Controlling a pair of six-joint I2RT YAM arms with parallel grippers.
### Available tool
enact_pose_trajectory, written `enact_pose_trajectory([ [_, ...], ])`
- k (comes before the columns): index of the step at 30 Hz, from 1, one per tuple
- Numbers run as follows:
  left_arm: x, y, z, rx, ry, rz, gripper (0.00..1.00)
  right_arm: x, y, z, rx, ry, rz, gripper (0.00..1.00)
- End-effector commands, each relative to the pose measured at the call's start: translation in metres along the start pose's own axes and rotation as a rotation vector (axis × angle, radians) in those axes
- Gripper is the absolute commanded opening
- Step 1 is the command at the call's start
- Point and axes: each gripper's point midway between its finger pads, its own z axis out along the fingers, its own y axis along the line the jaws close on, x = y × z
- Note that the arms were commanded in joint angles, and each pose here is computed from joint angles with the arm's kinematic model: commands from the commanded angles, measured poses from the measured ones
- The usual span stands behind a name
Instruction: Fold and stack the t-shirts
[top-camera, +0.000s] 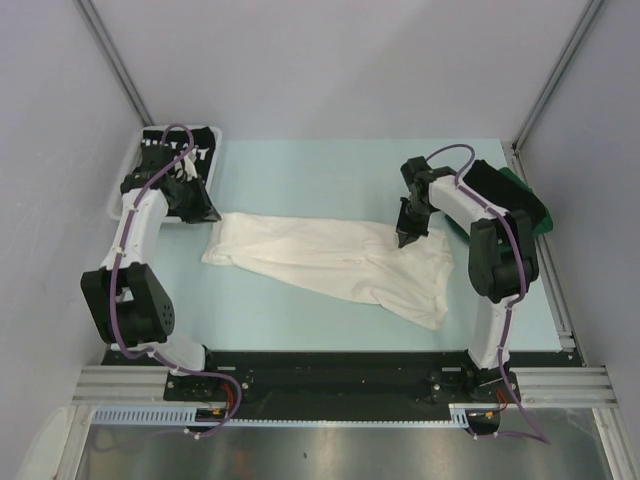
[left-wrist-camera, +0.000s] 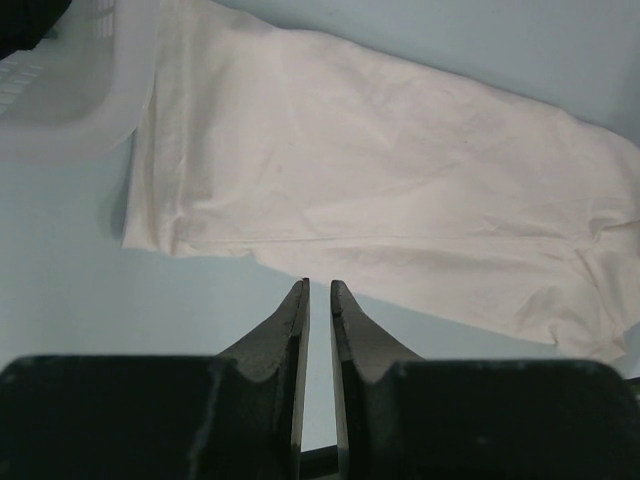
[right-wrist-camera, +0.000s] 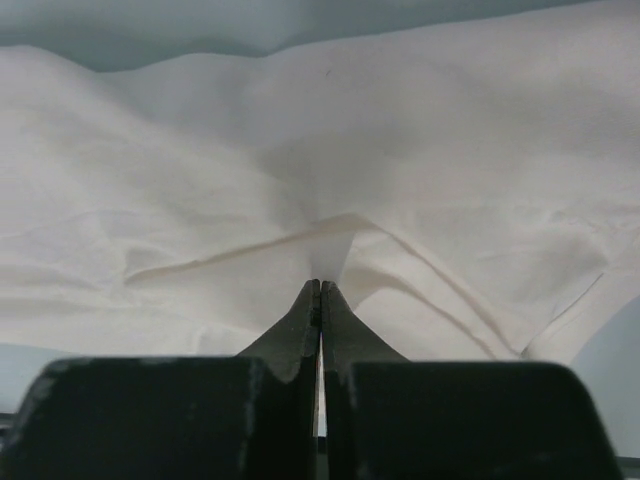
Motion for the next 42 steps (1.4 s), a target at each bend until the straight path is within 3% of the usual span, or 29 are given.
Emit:
enact_pose_trajectory([
  [1, -0.007, -0.008, -0.013, 0.041, -0.054, 0.033, 0.18, 0.002, 0.014, -0.035, -0.066, -0.043, -0.006, 0.00],
  [10, -0.006, -0.010, -0.012, 0.055, -0.051, 0.030, 0.18, 0.024, 0.018, -0.053, -0.063, -0.036, -0.052, 0.00],
  [15, -0.005, -0.011, -0.011, 0.060, -0.051, 0.031, 0.18, 0.019, 0.015, -0.047, -0.038, -0.054, -0.062, 0.34],
  [17, -0.005, -0.011, -0.012, 0.062, -0.049, 0.030, 0.19, 0.019, 0.016, -0.041, -0.035, -0.045, -0.066, 0.36],
  [37, -0.005, -0.010, -0.014, 0.052, -0.051, 0.039, 0.19, 0.006, 0.014, -0.001, 0.007, -0.040, -0.108, 0.36],
  [42, -0.005, -0.010, -0.013, 0.054, -0.048, 0.040, 0.19, 0.005, 0.011, 0.001, 0.021, -0.045, -0.116, 0.33],
])
